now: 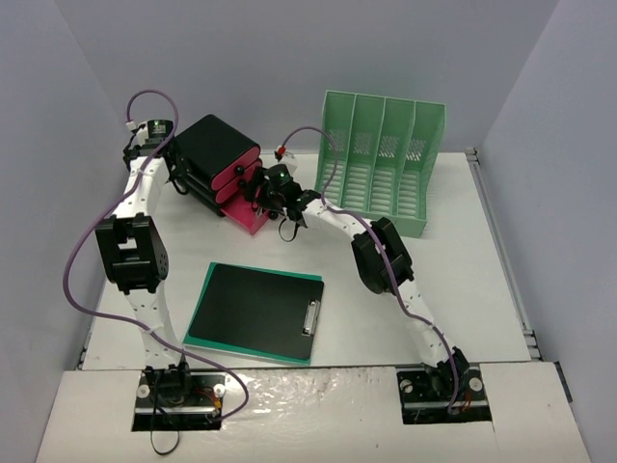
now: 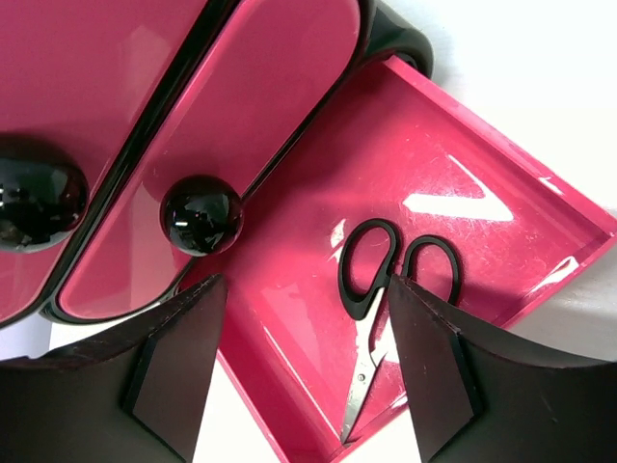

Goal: Organize the desk

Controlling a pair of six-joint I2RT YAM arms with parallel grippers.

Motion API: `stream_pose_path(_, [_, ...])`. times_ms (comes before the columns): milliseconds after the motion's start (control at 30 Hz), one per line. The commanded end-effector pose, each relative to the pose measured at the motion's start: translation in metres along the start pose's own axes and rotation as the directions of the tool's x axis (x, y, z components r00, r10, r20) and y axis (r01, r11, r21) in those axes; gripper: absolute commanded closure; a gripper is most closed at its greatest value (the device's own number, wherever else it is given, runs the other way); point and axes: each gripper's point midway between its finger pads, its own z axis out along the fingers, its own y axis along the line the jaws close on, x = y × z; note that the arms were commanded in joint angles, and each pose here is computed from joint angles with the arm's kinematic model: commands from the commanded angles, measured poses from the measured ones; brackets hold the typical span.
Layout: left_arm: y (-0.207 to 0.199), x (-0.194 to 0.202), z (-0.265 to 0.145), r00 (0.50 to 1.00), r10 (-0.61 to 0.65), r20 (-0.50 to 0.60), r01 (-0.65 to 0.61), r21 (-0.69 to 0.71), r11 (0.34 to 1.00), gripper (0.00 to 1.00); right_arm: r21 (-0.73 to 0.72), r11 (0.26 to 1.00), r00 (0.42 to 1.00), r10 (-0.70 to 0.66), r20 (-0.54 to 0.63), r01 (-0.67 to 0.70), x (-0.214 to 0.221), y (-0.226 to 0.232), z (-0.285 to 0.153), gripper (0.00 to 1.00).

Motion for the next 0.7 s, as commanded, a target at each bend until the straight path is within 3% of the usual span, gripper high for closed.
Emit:
stream_pose_path(0, [-0.001,-0.035,-0.026,0.995,-0.026,0.095,0.024,0.023,0.999,0.10,-0.129,0.990,0.996,-0.043,0.078,0.052,-0.051,0.056,-0.036,0.35])
stream_pose_path(300, [-0.002,-0.035,-0.026,0.995,-0.026,0.097,0.024,0.023,0.999,0.10,-0.196,0.963,0.982,-0.170,0.086,0.184,-0.071,0.086,-0.077,0.41])
stream_pose_path(467, [-0.001,-0.035,-0.026,0.995,-0.027,0.095,0.025,0.022,0.999,0.10,-0.116,0.953,0.959,-0.275,0.061,0.281,-0.067,0.068,-0.095,0.44])
stream_pose_path(667, [-0.001,-0.036,-0.027,0.995,-0.027,0.099,0.025,0.023,0.999,0.10,0.020,0.929,0.925,-0.366,-0.098,0.370,-0.032,0.017,-0.098,0.51])
